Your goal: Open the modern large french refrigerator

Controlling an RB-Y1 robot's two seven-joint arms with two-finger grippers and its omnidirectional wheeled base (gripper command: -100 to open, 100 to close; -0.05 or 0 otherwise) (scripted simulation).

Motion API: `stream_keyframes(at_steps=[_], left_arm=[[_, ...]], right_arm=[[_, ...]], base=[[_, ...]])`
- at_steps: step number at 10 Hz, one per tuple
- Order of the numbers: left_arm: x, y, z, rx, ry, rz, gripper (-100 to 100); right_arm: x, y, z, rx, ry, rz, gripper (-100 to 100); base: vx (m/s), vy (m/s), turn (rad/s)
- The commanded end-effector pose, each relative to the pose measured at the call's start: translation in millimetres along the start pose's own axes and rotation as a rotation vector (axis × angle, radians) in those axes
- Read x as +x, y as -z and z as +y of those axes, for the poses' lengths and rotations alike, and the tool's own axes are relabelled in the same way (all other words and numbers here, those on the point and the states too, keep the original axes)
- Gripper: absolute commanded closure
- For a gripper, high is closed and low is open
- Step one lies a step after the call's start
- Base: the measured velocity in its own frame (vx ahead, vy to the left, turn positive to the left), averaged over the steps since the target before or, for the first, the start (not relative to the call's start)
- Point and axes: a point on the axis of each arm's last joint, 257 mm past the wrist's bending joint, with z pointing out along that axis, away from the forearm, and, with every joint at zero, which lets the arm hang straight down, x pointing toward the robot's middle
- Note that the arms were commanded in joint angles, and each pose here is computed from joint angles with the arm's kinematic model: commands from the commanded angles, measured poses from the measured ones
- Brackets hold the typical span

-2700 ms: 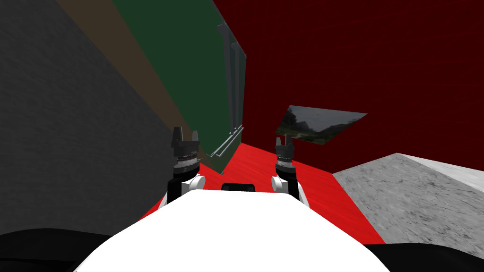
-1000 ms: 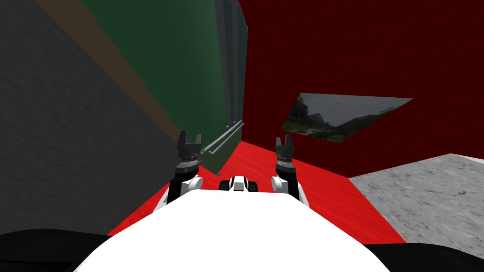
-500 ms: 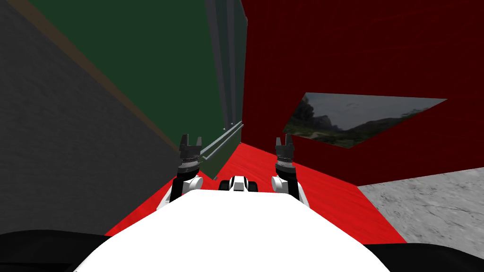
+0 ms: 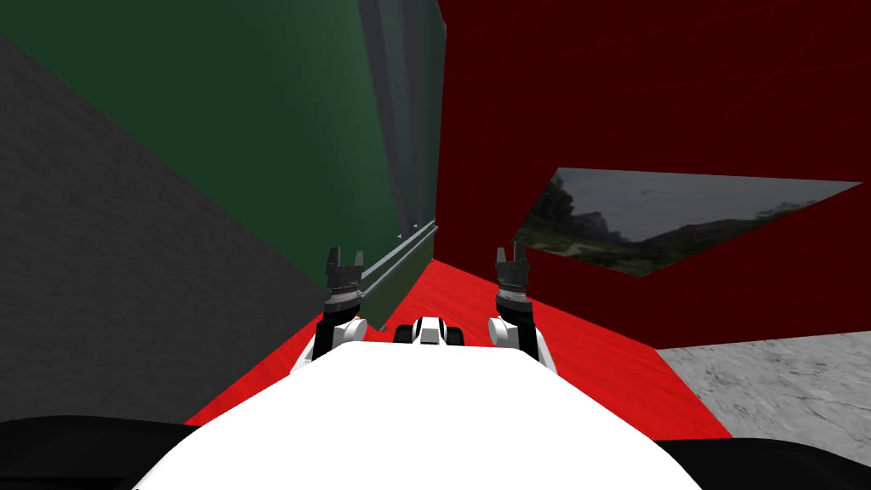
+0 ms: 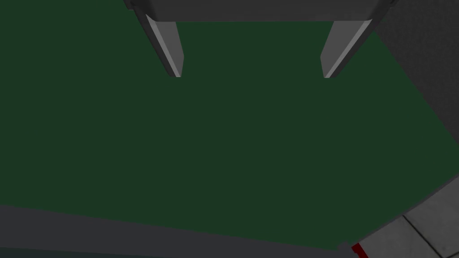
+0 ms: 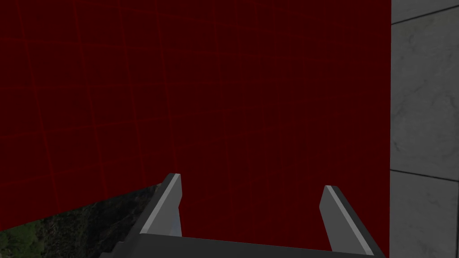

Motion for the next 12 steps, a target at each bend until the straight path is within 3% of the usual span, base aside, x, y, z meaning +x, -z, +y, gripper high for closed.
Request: stream_keyframes(at_steps=[1, 12], left_arm=[[-15.0, 7.6, 14.9, -0.016, 0.026, -0.035, -100], [-68.6, 41.4, 66.4, -0.079, 0.091, -0.138, -100]], right_arm=[[0.0, 0.0, 0, 0.0, 0.0, 0.0, 0], [0.0, 0.0, 0, 0.0, 0.0, 0.0, 0]], base=[[0.14, -0.073, 0.034], [0.147, -0.076, 0.038]])
